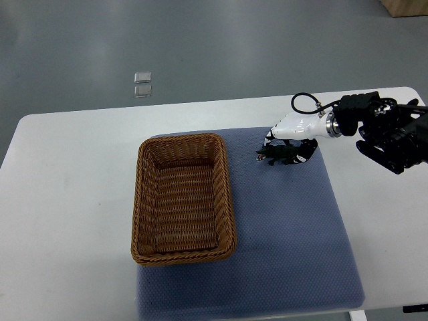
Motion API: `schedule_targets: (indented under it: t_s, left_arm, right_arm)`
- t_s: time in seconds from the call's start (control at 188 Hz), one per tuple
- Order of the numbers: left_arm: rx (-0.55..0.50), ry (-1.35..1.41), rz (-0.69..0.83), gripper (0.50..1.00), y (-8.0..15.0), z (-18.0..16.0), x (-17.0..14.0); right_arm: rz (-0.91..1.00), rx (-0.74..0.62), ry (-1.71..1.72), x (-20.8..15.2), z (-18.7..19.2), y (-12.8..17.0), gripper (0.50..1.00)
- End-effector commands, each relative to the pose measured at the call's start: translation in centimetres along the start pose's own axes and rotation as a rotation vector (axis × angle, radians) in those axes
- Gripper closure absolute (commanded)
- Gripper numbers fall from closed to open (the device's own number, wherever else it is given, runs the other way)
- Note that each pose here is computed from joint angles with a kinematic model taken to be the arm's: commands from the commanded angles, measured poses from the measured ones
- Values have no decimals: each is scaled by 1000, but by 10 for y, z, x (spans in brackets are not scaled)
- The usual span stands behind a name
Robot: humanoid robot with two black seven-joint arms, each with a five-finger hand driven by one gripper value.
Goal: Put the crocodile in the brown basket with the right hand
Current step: 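Close the right hand fingers around the crocodile and lift it, then carry the crocodile with the right hand over the wicker basket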
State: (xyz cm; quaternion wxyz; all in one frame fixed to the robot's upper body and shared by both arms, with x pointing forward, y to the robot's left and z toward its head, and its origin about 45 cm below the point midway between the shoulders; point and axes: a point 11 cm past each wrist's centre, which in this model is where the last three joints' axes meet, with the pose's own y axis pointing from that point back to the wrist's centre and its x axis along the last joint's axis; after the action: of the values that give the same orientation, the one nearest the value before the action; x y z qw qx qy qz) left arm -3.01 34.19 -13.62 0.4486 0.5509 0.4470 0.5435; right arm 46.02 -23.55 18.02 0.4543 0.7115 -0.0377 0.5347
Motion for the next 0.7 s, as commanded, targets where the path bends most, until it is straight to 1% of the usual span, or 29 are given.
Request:
schedule_targets:
  t_s: [0.0,0.107,0.234,0.693]
  left_arm:
    - [0,0,1,500,0,0,0]
    - [0,0,-1,500,0,0,0]
    - [0,0,-1,500,0,0,0]
    - [0,0,-1,500,0,0,0]
  right_arm:
    - [12,-1,-7,3,0,0,1000]
    - [43,-5,-1,20,2,2,1000]
    - [67,-14,-14,28,6,5,1000]
    - [76,-9,-28,28,4,3,1000]
